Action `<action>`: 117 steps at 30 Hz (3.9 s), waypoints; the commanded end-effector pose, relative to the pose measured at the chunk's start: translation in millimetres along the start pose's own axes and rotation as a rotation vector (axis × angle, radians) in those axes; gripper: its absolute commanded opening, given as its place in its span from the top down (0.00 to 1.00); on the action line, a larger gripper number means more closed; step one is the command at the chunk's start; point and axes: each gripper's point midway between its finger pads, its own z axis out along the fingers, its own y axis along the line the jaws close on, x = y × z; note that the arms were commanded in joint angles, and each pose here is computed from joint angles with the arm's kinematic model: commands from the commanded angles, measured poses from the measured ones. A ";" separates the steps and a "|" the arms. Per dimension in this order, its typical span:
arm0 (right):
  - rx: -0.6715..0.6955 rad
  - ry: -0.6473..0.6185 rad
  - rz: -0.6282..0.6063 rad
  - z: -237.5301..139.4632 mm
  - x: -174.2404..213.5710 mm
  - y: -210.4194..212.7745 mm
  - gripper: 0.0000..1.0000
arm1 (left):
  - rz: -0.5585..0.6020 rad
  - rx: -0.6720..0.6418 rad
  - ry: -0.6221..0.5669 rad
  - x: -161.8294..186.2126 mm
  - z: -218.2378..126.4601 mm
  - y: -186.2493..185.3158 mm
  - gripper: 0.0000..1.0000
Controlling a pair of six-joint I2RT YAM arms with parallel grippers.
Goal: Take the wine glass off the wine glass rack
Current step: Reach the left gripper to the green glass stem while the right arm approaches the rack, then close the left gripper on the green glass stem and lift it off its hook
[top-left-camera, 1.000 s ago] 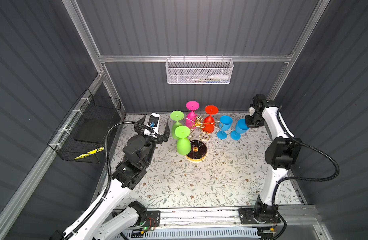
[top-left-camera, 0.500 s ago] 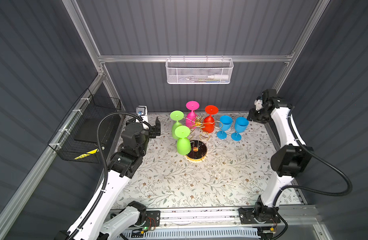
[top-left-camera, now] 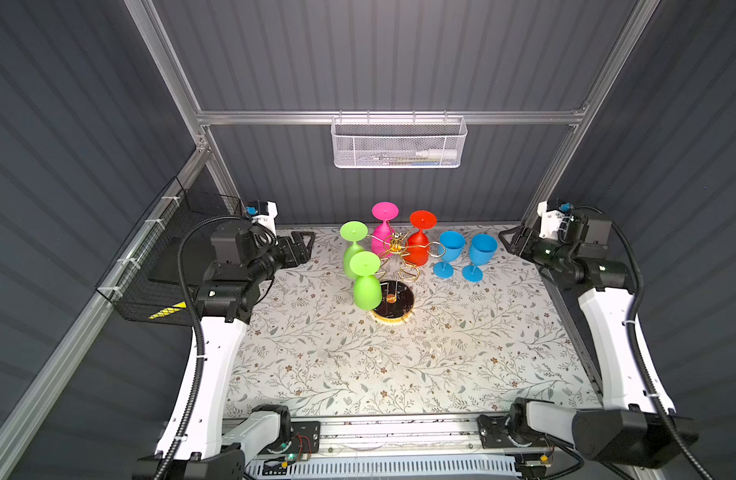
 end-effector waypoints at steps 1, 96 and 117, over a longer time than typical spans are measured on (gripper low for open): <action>-0.086 -0.028 0.020 -3.7 8.7 11.8 0.34 | -0.130 0.291 0.135 20.5 1.2 -39.3 0.25; -0.211 -0.046 0.025 -21.0 51.7 24.4 0.09 | -0.274 0.484 0.351 71.0 42.3 -89.2 0.87; -0.214 -0.051 0.022 -25.5 52.8 26.3 0.07 | -0.276 0.516 0.302 50.6 27.3 -102.8 0.96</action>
